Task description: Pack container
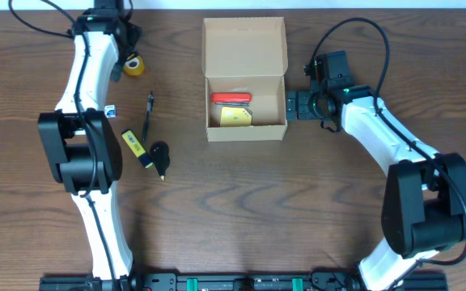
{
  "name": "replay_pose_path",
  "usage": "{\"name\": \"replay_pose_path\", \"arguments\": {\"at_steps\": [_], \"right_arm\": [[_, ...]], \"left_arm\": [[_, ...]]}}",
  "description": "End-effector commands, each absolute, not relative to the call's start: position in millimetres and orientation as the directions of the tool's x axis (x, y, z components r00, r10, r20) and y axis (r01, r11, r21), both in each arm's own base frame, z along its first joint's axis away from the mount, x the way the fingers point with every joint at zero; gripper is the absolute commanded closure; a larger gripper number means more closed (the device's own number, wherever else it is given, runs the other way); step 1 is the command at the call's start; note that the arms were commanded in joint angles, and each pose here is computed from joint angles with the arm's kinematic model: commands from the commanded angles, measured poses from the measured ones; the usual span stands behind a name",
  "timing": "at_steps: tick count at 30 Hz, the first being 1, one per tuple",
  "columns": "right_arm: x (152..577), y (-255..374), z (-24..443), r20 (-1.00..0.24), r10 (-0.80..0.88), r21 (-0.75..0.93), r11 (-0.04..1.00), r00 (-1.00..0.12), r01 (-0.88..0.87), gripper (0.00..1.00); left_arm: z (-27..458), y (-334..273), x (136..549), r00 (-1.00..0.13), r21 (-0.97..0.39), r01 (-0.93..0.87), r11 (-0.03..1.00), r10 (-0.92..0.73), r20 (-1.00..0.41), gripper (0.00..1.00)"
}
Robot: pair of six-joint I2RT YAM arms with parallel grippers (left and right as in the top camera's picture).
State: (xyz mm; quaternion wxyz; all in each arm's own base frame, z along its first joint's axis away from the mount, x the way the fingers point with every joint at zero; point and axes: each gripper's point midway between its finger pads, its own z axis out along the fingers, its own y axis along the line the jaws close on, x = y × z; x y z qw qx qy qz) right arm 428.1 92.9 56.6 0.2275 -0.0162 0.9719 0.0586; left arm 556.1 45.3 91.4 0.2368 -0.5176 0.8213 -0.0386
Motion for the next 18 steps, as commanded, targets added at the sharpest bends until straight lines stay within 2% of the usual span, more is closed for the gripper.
{"name": "replay_pose_path", "arguments": {"at_steps": [1,4,9,12,18], "right_arm": [[428,91,57,-0.442,0.009,0.114,0.992,-0.897,-0.046,0.01],[428,91,57,-0.442,0.009,0.114,0.992,-0.897,-0.046,0.01],[428,91,57,-0.442,0.009,0.114,0.992,-0.897,-0.046,0.01],[428,91,57,-0.442,0.009,0.114,0.992,-0.897,-0.046,0.01],[428,91,57,-0.442,0.009,0.114,0.992,-0.897,-0.046,0.01]], "left_arm": [[104,50,559,-0.47,-0.29,-0.757,0.586,-0.796,-0.382,0.04],[104,44,563,-0.634,-0.238,-0.615,0.752,-0.651,-0.419,0.04],[103,34,561,-0.806,-0.115,-0.366,0.923,-0.377,-0.456,0.04],[102,27,560,-0.852,-0.079,-0.255,0.964,-0.262,-0.453,0.04],[94,25,560,-0.881,-0.027,-0.152,0.988,-0.148,-0.449,0.04]]}}
